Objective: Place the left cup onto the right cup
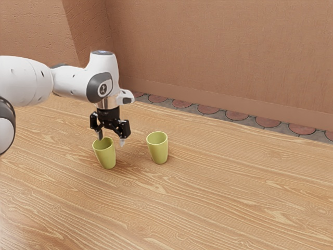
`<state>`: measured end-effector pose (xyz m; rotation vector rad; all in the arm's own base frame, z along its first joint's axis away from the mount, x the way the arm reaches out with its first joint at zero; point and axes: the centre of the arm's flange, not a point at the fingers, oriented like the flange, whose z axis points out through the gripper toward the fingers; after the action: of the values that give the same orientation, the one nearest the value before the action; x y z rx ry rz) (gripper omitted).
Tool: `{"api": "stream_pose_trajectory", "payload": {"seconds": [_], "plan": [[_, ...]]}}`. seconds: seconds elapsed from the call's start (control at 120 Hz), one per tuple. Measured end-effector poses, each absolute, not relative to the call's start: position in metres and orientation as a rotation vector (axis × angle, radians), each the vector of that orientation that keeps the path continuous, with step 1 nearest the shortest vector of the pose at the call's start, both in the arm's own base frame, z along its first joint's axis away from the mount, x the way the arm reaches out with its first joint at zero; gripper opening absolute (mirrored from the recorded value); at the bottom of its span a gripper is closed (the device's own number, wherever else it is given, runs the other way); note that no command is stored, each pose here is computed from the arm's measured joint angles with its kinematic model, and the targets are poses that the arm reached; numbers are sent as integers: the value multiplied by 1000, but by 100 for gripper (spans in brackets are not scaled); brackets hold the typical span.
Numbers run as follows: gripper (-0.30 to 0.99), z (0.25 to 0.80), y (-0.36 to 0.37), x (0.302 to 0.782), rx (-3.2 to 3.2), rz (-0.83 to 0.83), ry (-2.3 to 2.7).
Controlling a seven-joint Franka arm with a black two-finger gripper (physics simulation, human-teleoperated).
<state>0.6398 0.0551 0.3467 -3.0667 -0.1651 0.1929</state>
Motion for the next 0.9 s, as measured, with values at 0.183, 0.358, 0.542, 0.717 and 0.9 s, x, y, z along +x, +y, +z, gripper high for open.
{"api": "stream_pose_trajectory", "payload": {"seconds": [0.183, 0.358, 0.542, 0.717, 0.9], "plan": [[69, 342, 55, 638, -3073, 192, -174], [69, 333, 55, 634, -3074, 204, -179], [69, 320, 56, 629, -3073, 219, -184], [69, 307, 55, 625, -3073, 226, -187], [69, 296, 55, 625, -3070, 235, -188]]}}
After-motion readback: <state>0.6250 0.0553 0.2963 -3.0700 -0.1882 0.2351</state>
